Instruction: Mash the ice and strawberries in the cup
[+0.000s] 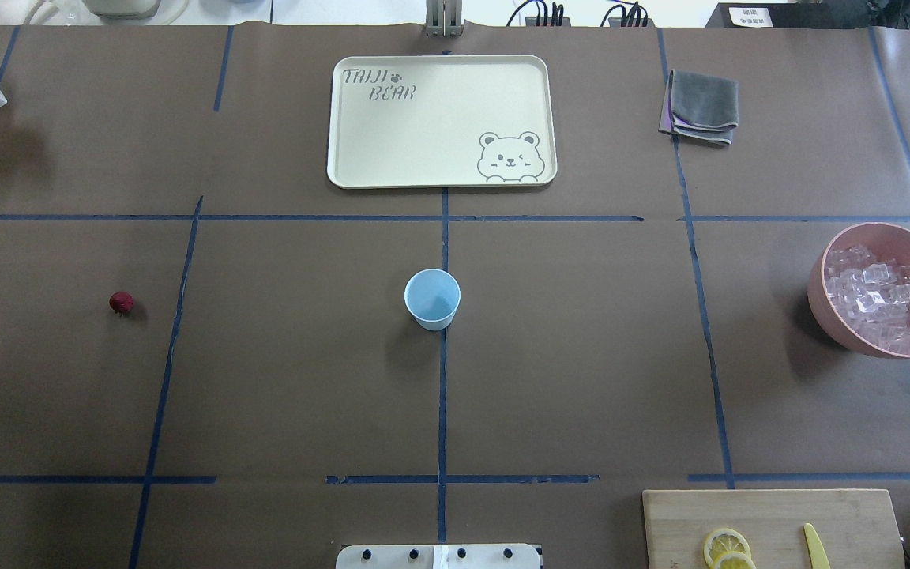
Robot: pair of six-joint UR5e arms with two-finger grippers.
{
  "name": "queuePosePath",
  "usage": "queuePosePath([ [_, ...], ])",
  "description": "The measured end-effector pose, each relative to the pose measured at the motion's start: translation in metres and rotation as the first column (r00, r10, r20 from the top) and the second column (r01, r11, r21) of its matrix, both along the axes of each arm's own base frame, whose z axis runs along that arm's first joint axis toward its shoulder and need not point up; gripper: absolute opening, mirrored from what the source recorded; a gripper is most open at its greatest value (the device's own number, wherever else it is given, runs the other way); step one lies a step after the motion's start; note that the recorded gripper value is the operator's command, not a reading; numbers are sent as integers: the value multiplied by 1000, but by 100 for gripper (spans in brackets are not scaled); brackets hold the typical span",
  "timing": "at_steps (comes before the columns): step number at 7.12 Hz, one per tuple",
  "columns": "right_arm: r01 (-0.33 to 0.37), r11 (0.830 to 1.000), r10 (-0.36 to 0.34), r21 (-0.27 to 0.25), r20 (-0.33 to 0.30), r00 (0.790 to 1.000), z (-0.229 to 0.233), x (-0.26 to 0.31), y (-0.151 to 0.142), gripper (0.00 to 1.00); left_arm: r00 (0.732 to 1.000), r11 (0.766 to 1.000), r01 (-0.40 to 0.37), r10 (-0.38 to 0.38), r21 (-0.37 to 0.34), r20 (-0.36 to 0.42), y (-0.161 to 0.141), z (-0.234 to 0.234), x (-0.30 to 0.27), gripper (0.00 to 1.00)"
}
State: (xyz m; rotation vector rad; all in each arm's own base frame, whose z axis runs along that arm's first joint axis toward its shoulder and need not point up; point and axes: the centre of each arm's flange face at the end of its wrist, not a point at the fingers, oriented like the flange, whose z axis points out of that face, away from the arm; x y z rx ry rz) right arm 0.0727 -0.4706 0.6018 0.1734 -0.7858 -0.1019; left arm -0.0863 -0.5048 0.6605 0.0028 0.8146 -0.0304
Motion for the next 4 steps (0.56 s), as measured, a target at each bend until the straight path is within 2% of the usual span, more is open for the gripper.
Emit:
queuePosePath([
  [1, 4, 1000, -3, 12, -14, 1000, -15, -10, 0, 99, 1000, 1000, -1, 1, 2, 0, 0, 0, 0, 100],
  [4, -28, 999, 28, -19, -13, 1000, -61, -54, 12, 96, 1000, 1000, 0, 0, 5, 0, 1, -2, 0, 100],
])
